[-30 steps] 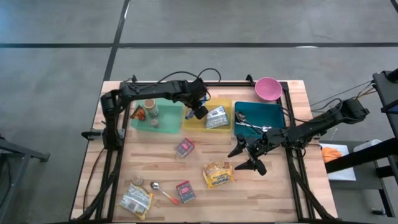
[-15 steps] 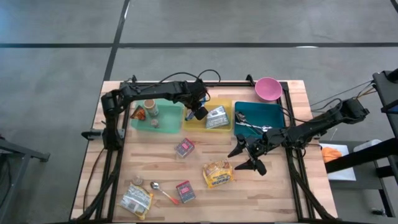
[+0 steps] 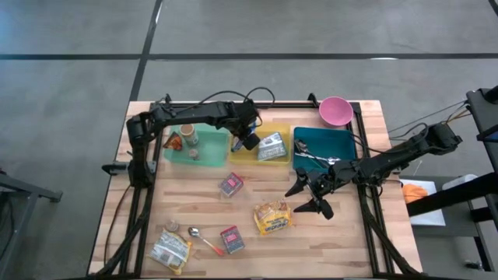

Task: Pick & Place Food Item
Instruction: Put the dark blue noodle pack into the yellow bin, then put the orange spoon into the blue bin

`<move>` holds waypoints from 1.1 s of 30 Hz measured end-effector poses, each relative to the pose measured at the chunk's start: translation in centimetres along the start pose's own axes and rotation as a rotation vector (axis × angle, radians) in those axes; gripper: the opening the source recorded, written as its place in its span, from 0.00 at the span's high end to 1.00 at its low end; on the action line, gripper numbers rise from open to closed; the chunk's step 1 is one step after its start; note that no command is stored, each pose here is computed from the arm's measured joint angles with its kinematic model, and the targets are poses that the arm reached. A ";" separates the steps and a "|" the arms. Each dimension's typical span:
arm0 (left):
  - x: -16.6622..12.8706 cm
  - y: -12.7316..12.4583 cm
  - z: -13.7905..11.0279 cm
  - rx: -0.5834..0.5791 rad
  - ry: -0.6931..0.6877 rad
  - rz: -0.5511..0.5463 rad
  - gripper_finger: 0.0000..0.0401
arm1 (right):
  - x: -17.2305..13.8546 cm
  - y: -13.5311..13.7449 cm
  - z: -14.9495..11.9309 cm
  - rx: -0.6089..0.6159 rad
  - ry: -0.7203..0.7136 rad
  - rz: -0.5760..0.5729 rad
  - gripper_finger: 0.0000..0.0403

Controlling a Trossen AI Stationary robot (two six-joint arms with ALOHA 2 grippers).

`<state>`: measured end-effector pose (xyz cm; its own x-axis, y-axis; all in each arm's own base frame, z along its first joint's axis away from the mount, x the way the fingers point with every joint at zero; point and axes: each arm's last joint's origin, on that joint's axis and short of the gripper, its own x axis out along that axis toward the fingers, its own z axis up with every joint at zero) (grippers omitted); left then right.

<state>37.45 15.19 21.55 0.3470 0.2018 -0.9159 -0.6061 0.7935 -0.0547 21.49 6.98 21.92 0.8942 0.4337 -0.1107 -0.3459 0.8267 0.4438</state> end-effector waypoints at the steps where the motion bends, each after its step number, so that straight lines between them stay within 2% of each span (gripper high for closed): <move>1: 0.0 0.0 -0.1 0.001 0.007 0.002 0.95 | 0.0 0.0 0.0 0.000 0.000 0.000 0.26; 8: 1.2 -0.1 -1.5 0.017 0.056 0.011 0.91 | 0.0 0.0 0.0 0.000 0.000 0.000 0.26; 17: 2.0 0.0 -2.4 0.022 0.079 0.017 0.67 | 0.0 0.0 0.0 0.000 0.000 0.000 0.26; 26: 1.8 -0.4 -1.8 0.003 0.058 -0.093 0.45 | 0.0 0.0 0.0 0.000 0.000 0.000 0.26; 33: -0.3 -0.8 -0.2 -0.030 -0.011 -0.117 0.37 | 0.0 0.0 0.0 0.000 0.000 0.000 0.26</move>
<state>37.65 14.41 21.81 0.4246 0.1152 -0.8980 -0.5822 0.7943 -0.1734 21.49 6.98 21.92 0.8943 0.4336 -0.1107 -0.3459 0.8267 0.4438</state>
